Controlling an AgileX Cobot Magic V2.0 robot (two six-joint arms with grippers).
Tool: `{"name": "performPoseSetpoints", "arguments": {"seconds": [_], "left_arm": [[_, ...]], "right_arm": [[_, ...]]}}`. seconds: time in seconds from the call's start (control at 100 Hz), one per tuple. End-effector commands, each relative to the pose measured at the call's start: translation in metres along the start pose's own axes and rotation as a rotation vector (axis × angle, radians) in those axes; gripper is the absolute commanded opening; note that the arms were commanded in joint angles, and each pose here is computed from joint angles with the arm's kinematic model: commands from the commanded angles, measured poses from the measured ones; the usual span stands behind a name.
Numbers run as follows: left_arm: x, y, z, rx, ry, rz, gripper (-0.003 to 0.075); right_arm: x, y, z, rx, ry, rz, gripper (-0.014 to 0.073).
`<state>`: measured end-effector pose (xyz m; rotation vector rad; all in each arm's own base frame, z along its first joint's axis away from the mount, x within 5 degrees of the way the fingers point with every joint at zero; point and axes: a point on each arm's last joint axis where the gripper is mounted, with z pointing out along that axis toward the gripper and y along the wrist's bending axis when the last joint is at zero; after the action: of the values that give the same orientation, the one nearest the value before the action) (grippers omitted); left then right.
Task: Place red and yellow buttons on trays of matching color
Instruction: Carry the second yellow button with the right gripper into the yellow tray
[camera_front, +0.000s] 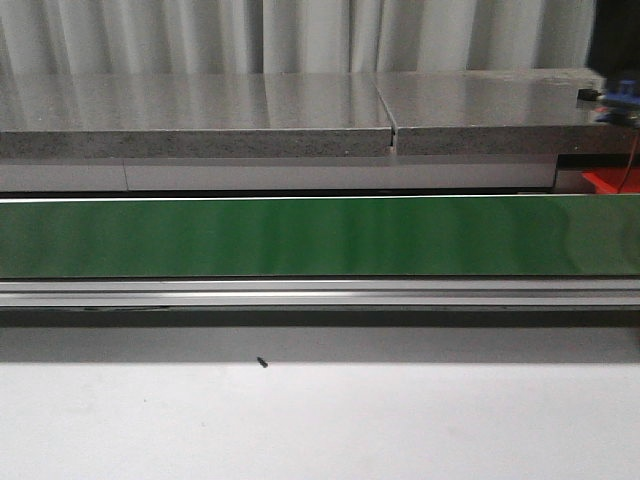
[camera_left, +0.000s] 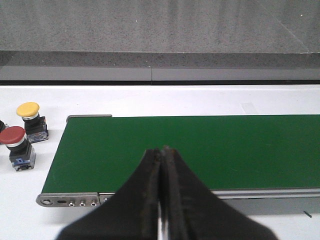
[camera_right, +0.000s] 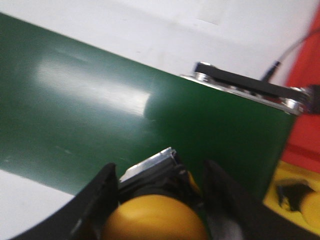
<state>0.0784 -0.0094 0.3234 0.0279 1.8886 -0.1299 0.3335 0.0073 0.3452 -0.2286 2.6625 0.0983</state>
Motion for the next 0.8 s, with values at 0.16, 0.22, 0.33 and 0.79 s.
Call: {"name": "performPoseSetpoints", "arguments": {"seconds": [0.16,0.22,0.33,0.79], "left_arm": [[-0.014,-0.001,-0.003,0.008,-0.090,-0.012,-0.0020],[-0.014,-0.001,-0.003,0.008,-0.090,-0.012,-0.0020],[-0.014,-0.001,-0.003,0.008,-0.090,-0.012,-0.0020],[-0.014,-0.001,-0.003,0.008,-0.090,-0.012,-0.0020]], "right_arm": [[0.032,-0.081,-0.023,0.086,-0.041,0.282,0.0279],[0.042,-0.095,-0.019,0.099,-0.030,0.336,0.0279],[0.064,-0.116,-0.009,0.117,-0.006,0.429,0.0279],[0.119,-0.139,0.042,0.170,0.010,0.580,0.0279]]}}
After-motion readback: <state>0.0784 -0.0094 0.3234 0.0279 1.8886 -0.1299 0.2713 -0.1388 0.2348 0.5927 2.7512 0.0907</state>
